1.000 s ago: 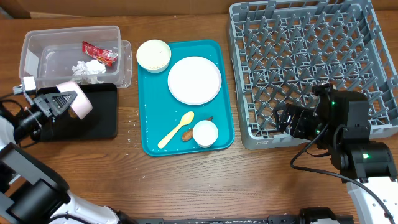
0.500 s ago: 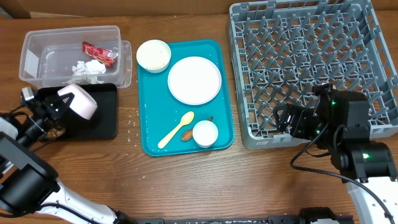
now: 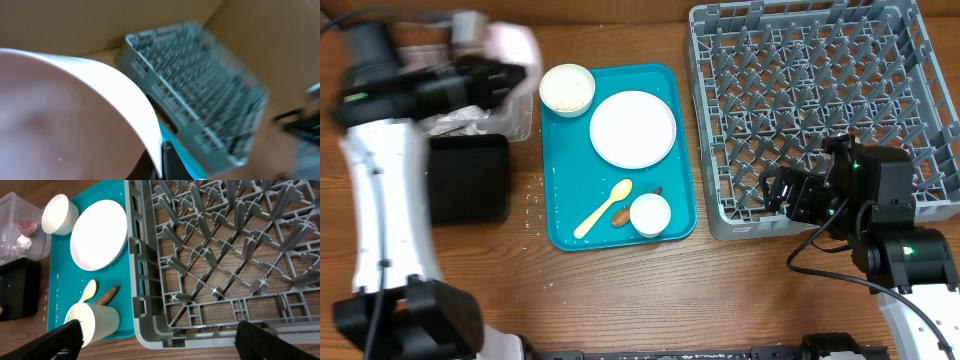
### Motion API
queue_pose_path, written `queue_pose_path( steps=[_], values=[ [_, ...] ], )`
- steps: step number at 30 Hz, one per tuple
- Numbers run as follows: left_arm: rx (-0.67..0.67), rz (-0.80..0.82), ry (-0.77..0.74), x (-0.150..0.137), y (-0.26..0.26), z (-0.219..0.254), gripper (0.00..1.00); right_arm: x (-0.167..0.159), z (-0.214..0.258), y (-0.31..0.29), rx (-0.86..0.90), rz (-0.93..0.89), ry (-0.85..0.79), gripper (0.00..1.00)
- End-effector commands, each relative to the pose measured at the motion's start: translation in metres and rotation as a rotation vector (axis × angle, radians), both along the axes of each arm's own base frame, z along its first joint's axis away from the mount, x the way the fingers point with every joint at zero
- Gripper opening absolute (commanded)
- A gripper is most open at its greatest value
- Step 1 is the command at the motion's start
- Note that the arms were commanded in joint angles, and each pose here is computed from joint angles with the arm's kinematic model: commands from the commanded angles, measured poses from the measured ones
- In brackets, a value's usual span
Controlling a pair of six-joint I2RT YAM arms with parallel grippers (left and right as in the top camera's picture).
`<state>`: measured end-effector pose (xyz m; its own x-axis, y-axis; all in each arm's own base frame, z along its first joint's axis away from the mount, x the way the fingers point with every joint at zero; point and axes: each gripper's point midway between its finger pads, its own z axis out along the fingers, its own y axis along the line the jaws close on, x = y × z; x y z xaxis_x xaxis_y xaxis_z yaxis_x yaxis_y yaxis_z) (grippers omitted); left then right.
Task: Sort waste into correct bins and load items into the dishwasher
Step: 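Place the empty pink bowl onto the white plate on the teal tray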
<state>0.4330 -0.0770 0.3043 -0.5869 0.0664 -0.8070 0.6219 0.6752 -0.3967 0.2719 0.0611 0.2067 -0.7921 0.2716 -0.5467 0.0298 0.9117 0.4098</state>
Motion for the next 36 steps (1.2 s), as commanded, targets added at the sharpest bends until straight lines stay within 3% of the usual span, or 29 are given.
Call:
queue_pose_path(
  steps=[1, 5, 8, 17, 26, 28, 30, 31, 36],
  values=[
    [0.369, 0.189, 0.045, 0.036, -0.019, -0.061, 0.04, 0.003, 0.011, 0.002, 0.003, 0.006, -0.03, 1.0],
    [0.685, 0.151, -0.087, 0.056, -0.073, -0.098, 0.04, 0.002, 0.011, 0.002, 0.003, 0.006, -0.026, 1.0],
    [0.801, 0.099, -0.122, 0.062, -0.107, -0.132, 0.04, 0.002, 0.01, 0.002, 0.003, 0.006, -0.023, 1.0],
    [0.881, -0.07, 0.037, 0.038, -0.143, -0.227, 0.04, 0.002, 0.01, 0.002, 0.002, 0.006, -0.025, 1.0],
    [0.834, -0.216, 0.185, -0.005, -0.154, -0.245, 0.05, 0.004, 0.012, 0.002, 0.003, 0.006, -0.034, 1.0],
    [0.834, -0.221, 0.214, -0.011, -0.152, -0.247, 0.12, 0.004, 0.011, 0.002, 0.003, 0.006, -0.034, 1.0],
    [0.839, -0.222, 0.225, -0.013, -0.151, -0.249, 0.34, 0.004, 0.011, 0.002, 0.003, 0.006, -0.031, 1.0],
    [0.845, -0.218, 0.225, -0.012, -0.15, -0.249, 0.4, 0.004, 0.01, 0.002, 0.002, 0.006, -0.029, 1.0],
    [0.885, -0.119, 0.195, 0.004, -0.14, -0.246, 0.6, 0.006, 0.004, 0.002, 0.001, 0.007, -0.003, 1.0]
  ],
)
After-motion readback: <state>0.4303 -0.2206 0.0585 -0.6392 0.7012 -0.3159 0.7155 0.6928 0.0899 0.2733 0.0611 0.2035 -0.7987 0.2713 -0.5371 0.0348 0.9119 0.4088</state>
